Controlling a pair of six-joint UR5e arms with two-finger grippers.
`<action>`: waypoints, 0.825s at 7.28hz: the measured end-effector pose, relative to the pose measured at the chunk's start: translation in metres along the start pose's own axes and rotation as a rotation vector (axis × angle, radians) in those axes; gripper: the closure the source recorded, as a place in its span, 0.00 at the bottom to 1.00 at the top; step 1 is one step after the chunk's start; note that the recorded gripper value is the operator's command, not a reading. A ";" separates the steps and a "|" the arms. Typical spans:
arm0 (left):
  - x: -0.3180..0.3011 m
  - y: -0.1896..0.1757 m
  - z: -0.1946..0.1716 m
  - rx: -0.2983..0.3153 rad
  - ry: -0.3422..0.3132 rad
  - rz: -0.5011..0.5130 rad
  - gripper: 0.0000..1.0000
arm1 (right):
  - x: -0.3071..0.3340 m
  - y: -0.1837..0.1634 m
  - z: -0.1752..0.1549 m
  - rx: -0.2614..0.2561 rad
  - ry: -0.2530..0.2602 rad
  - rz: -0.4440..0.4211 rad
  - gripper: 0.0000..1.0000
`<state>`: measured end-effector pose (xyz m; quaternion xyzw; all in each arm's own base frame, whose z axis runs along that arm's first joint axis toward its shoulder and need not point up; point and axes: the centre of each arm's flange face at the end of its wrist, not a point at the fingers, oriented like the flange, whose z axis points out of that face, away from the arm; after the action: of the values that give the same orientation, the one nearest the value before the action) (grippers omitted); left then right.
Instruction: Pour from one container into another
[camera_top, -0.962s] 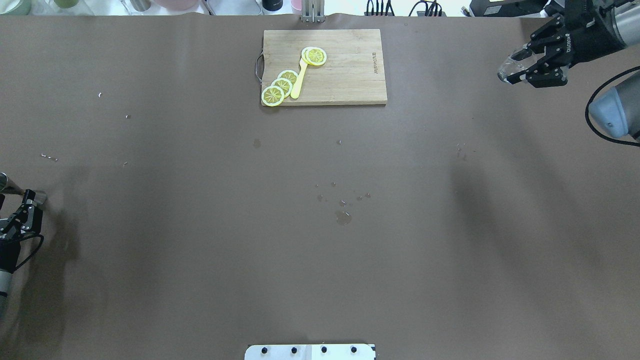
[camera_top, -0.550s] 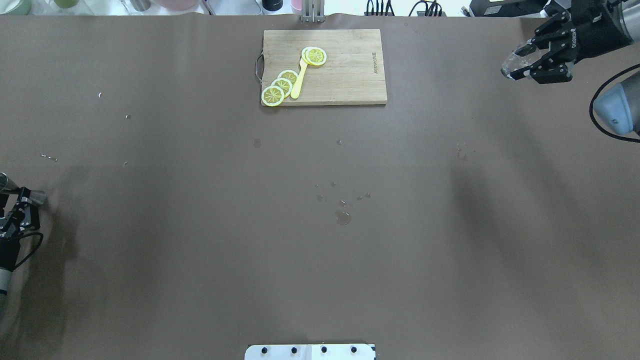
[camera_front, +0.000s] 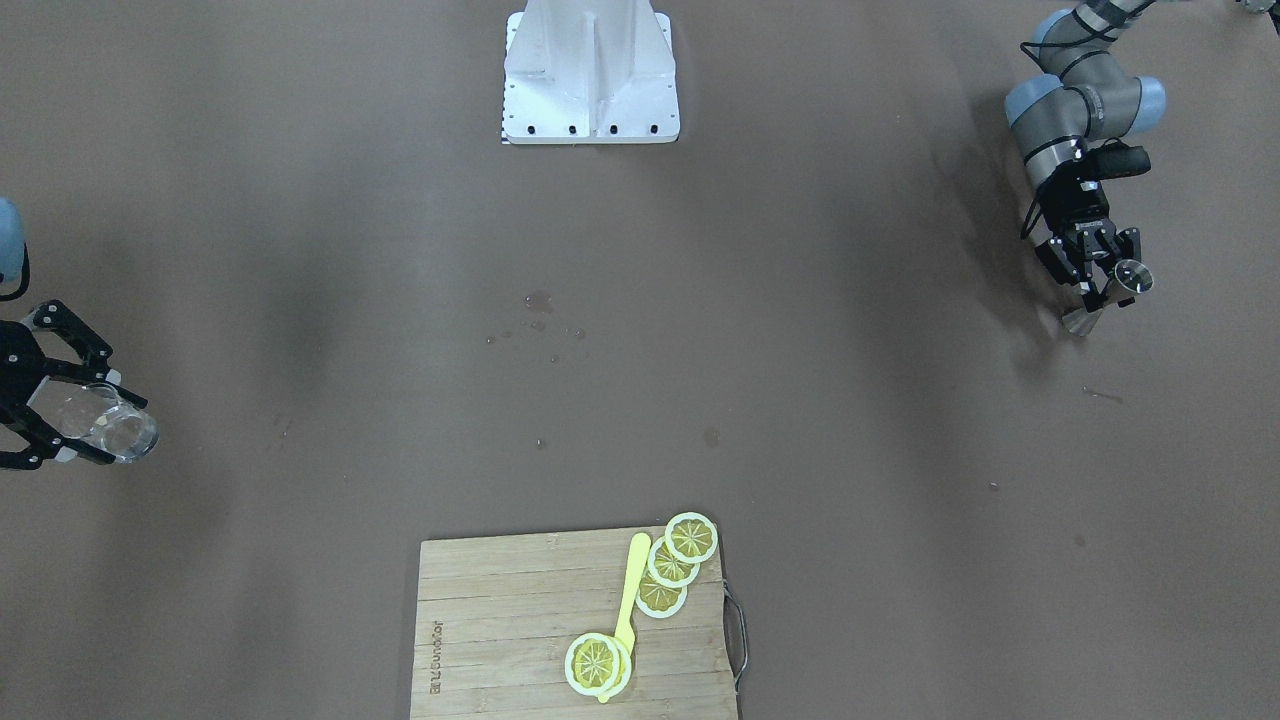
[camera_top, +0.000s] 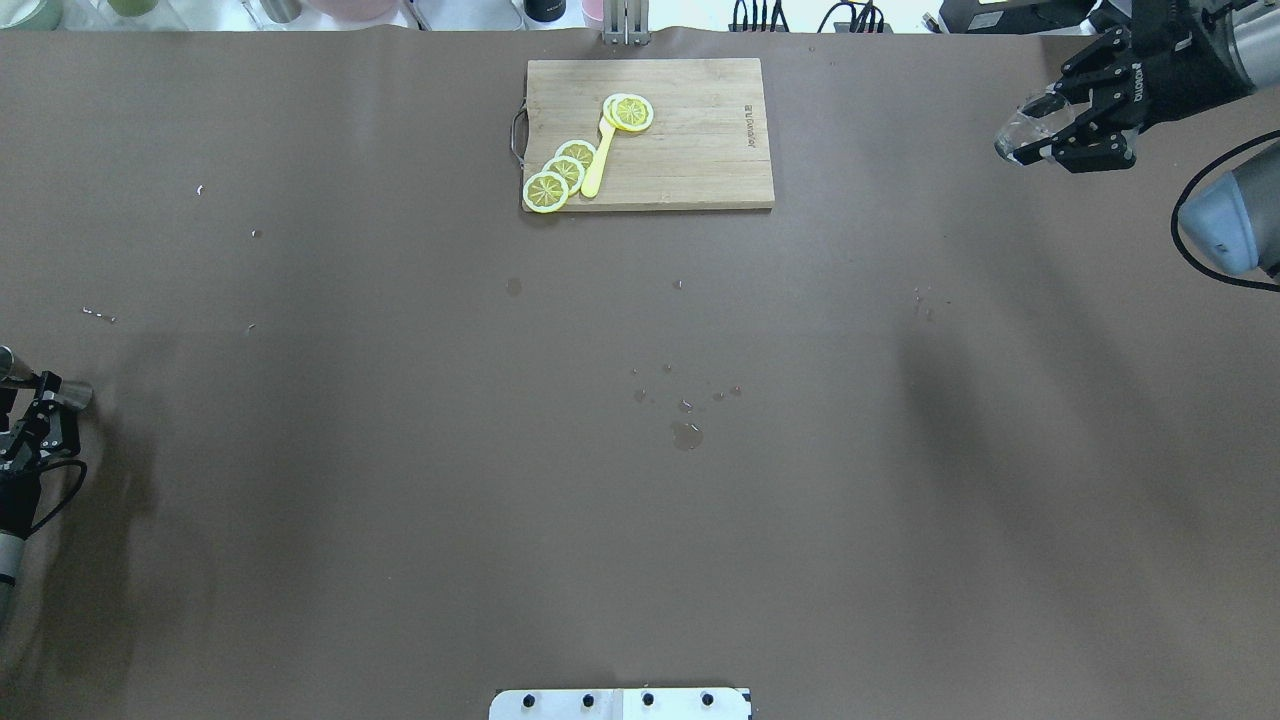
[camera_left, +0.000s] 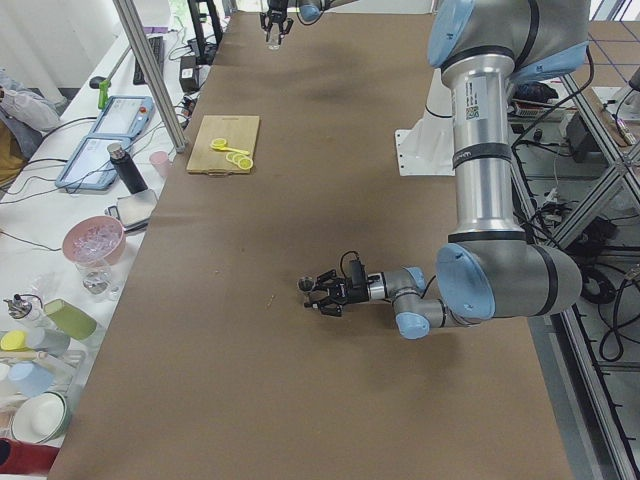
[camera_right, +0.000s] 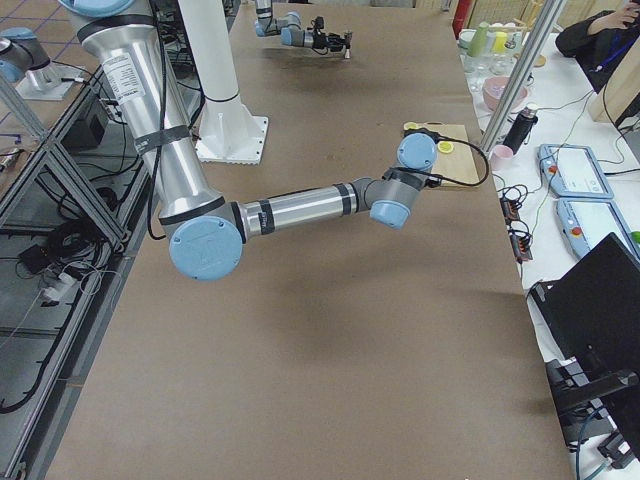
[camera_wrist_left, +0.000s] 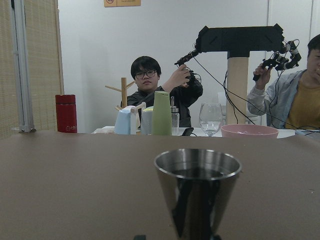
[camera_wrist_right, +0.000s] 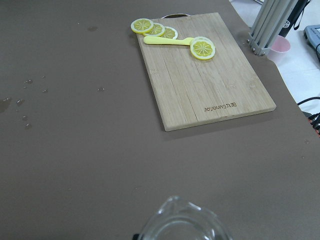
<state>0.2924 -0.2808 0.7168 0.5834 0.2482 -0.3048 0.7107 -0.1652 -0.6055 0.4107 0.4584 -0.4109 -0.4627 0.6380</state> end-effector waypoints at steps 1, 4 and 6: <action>0.001 0.000 0.000 -0.001 -0.001 0.001 0.64 | -0.001 0.000 0.002 -0.001 0.000 -0.001 1.00; 0.004 0.001 0.000 -0.003 0.000 0.000 0.94 | 0.000 -0.004 0.004 -0.005 0.002 0.001 1.00; 0.012 -0.008 -0.003 -0.017 0.005 -0.017 1.00 | 0.001 -0.009 0.003 -0.005 0.004 0.001 1.00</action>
<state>0.2949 -0.2807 0.7028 0.5759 0.2573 -0.3072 0.7125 -0.1695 -0.6081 0.4031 0.4576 -0.4086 -0.4625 0.6401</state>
